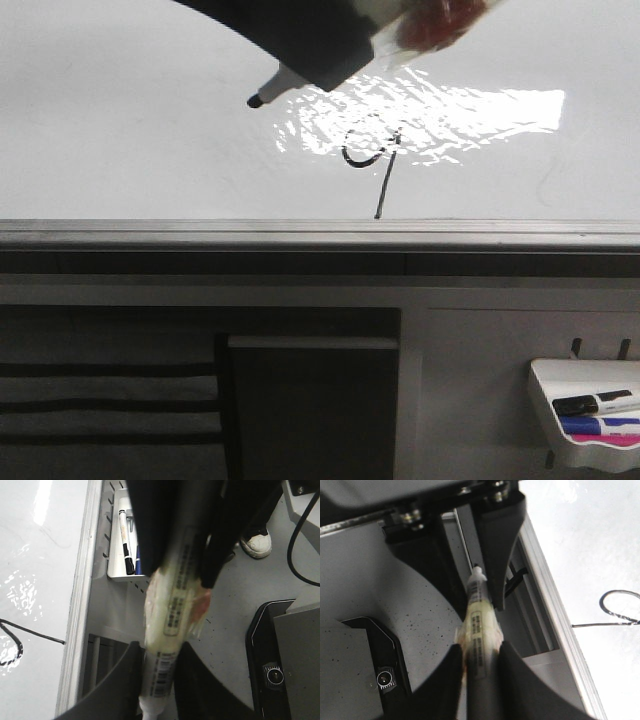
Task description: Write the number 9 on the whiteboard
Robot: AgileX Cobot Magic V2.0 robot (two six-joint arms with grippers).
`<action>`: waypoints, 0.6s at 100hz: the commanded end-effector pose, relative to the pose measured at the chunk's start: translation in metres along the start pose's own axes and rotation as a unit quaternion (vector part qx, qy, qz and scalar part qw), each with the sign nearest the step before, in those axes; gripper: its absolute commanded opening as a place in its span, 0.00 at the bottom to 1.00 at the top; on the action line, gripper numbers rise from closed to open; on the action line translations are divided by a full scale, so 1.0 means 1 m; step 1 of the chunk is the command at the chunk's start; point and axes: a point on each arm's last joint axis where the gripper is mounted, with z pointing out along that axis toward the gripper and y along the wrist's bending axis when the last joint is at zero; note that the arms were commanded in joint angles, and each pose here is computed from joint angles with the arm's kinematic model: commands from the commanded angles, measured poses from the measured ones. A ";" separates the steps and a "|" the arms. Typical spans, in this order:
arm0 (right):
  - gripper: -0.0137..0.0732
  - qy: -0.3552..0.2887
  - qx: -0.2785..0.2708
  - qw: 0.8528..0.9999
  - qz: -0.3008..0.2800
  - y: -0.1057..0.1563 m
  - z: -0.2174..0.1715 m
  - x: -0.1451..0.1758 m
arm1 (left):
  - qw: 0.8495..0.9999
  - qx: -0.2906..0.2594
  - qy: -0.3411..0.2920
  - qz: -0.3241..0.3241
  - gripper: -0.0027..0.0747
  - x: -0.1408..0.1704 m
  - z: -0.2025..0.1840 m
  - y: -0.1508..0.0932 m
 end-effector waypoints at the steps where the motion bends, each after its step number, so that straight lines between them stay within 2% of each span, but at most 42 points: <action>1: 0.46 -0.048 0.027 0.998 -0.008 -0.004 -0.013 -0.012 | 0.999 -0.026 -0.040 -0.011 0.12 -0.013 -0.015 0.003; 8: 0.53 -0.044 0.030 0.999 -0.013 -0.005 -0.017 -0.012 | 0.999 -0.033 -0.034 -0.019 0.07 -0.011 -0.016 0.005; 15: 0.53 -0.031 0.044 0.999 -0.011 -0.007 -0.025 -0.011 | 0.998 -0.051 -0.019 -0.040 0.01 -0.006 -0.018 0.011; 26: 0.53 -0.019 0.093 0.995 0.035 -0.014 -0.045 -0.005 | 0.992 -0.095 0.013 -0.085 0.01 0.007 -0.028 0.023; 33: 0.53 -0.006 0.126 0.990 0.067 -0.018 -0.057 0.004 | 0.982 -0.128 0.029 -0.133 0.01 0.017 -0.037 0.031; 44: 0.53 0.018 0.163 0.981 0.103 -0.023 -0.071 0.017 | 0.953 -0.177 0.056 -0.238 0.01 0.039 -0.053 0.046; 60: 0.53 0.023 0.188 0.974 0.122 -0.025 -0.082 0.026 | 0.885 -0.251 0.078 -0.384 0.01 0.087 -0.074 0.070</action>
